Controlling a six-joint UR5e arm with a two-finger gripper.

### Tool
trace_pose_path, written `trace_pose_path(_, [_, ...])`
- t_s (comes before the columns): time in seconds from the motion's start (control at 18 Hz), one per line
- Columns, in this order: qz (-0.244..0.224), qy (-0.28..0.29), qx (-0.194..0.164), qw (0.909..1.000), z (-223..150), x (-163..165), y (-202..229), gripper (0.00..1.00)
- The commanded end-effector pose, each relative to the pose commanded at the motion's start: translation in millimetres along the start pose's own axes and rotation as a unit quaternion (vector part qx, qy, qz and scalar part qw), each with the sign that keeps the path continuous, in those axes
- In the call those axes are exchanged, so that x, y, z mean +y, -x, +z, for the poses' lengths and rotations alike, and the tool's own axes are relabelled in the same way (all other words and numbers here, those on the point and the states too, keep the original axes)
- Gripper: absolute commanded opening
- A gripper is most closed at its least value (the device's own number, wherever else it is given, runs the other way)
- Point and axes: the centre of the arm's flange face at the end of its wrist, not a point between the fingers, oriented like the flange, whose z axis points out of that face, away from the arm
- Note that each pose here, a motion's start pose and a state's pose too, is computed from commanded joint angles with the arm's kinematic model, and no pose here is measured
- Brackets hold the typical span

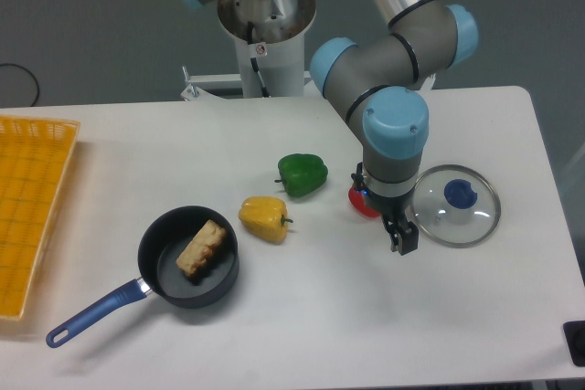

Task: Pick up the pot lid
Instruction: 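Move the gripper over the blue knob of the glass lid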

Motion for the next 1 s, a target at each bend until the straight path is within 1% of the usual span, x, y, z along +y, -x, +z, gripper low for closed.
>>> trace_pose_path(0.28, [0.001, -0.001, -0.001, 1.0, -2.8, -1.1, -0.9, 1.0])
trace_pose_path(0.39, [-0.002, 0.001, 0.003, 1.0, 0.1, 3.1, -1.5, 1.0])
trace_pose_path(0.5, [-0.014, -0.001, 0.022, 0.9997, 19.2, 16.4, -13.0, 1.0])
trace_pose_path(0.67, [-0.046, -0.003, 0.039, 0.9982, 34.7, 52.9, -27.9, 1.0])
trace_pose_path(0.72, [-0.058, 0.001, 0.04, 0.9975, 34.3, 61.4, -28.3, 1.0])
trace_pose_path(0.78, [-0.056, 0.001, 0.041, 0.9976, 35.2, 66.6, -30.2, 1.0])
trace_pose_path(1.0, [-0.075, 0.0, 0.037, 0.9965, 32.9, 84.8, -26.0, 1.0])
